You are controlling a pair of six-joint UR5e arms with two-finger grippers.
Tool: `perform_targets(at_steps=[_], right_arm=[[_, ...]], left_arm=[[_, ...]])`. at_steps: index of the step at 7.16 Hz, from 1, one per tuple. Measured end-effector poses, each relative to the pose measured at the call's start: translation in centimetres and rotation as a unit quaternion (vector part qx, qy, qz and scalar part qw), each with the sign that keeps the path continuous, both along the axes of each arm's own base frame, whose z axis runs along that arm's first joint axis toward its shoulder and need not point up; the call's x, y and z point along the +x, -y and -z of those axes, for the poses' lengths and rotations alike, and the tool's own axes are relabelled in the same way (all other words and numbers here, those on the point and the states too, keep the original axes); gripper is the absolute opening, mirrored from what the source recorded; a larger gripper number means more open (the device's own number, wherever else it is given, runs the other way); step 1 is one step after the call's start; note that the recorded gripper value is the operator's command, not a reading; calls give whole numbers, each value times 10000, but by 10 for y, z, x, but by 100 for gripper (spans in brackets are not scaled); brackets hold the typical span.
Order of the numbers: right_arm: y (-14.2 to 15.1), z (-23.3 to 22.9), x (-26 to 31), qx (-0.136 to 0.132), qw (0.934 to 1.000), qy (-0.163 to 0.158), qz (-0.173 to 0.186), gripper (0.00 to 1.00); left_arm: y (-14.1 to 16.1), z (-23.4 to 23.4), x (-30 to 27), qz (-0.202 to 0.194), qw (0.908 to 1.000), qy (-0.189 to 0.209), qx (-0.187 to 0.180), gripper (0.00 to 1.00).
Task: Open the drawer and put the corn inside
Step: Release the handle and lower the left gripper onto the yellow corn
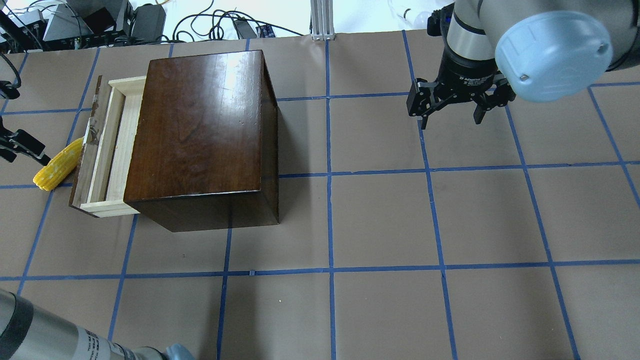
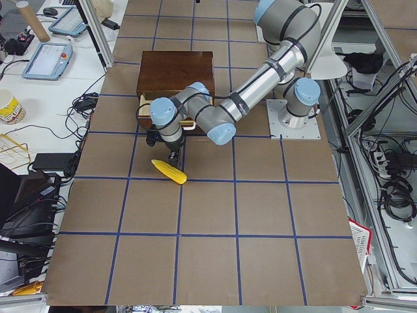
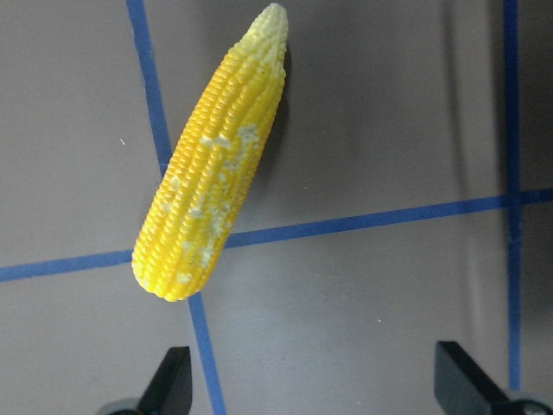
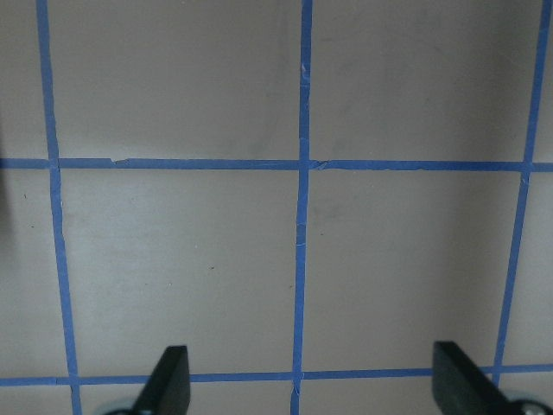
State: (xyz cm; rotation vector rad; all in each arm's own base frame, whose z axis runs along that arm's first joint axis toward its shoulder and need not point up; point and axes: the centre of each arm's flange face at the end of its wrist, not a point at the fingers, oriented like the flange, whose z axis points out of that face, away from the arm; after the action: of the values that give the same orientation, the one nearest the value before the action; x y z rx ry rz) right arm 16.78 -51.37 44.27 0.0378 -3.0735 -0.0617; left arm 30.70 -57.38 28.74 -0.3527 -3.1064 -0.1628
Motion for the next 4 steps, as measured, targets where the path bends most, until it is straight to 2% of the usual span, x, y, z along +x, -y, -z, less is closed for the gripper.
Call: perform_targets(at_steps=[2, 4], right_arm=[[0, 0, 0, 3, 10000, 0, 0, 100], [0, 0, 0, -1, 10000, 0, 0, 100]], left_arm=[[12, 28, 13, 707, 9972, 223, -111, 100], [17, 61, 16, 1035, 9946, 97, -58, 100]])
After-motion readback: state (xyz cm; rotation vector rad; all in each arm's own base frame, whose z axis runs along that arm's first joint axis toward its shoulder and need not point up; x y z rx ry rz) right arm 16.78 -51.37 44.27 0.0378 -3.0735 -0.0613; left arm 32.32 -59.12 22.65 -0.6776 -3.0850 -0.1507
